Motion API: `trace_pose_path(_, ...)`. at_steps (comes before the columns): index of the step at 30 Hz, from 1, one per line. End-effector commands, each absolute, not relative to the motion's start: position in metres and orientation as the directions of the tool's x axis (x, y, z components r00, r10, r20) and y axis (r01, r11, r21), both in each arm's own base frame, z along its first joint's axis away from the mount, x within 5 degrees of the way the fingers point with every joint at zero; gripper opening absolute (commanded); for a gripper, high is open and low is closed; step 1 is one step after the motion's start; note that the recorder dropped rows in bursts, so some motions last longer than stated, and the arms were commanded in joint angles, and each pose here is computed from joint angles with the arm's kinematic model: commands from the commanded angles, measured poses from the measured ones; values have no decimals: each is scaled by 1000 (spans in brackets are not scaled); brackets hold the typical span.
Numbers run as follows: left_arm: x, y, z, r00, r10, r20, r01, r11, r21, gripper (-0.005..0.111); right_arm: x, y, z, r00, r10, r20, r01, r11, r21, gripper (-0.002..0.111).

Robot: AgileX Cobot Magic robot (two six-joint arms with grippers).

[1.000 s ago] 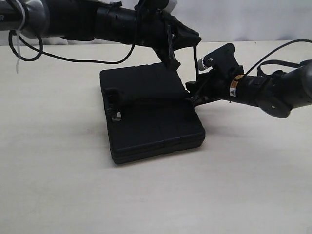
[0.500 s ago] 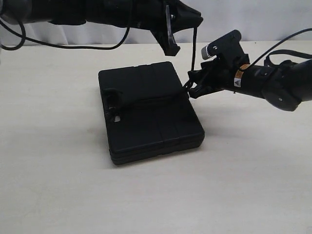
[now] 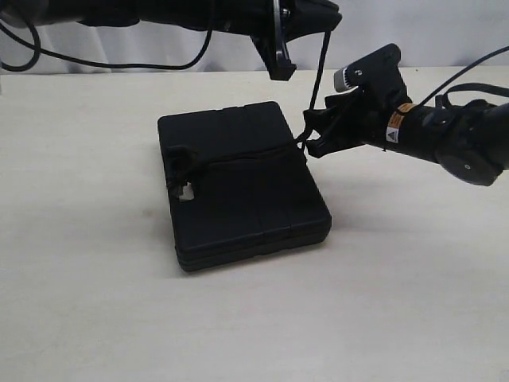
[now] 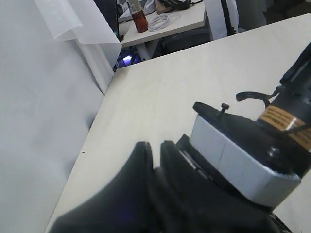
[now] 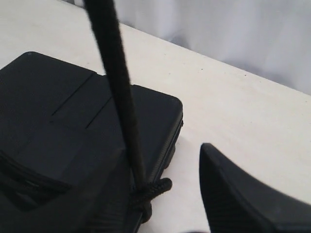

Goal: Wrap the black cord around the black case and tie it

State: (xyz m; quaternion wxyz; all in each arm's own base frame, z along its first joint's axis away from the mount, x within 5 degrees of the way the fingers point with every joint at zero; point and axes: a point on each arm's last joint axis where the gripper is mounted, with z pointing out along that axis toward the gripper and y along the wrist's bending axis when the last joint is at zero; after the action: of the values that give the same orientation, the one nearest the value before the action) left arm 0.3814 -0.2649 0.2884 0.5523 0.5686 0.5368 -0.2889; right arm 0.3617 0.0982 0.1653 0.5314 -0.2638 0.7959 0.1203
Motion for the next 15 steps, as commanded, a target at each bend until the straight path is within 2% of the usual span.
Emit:
trace_pose_path(1,372,-265,310,298,213,-931,932,146,331,0,361,99,165,-289,-285,-914,-555,828,-83,43)
trace_pose_path(6,366,-261,328,332,205,-921,916,162,366,0,365,98,140,-325,-299,-897,-549,832,-78,43)
trace_pose_path(12,368,-261,326,325,223,-919,913,179,367,0,376,95,109,-422,-354,-834,-534,841,-87,43)
trace_pose_path(15,369,-260,326,326,232,-916,909,188,371,0,378,95,107,-429,-361,-828,-533,841,-90,43)
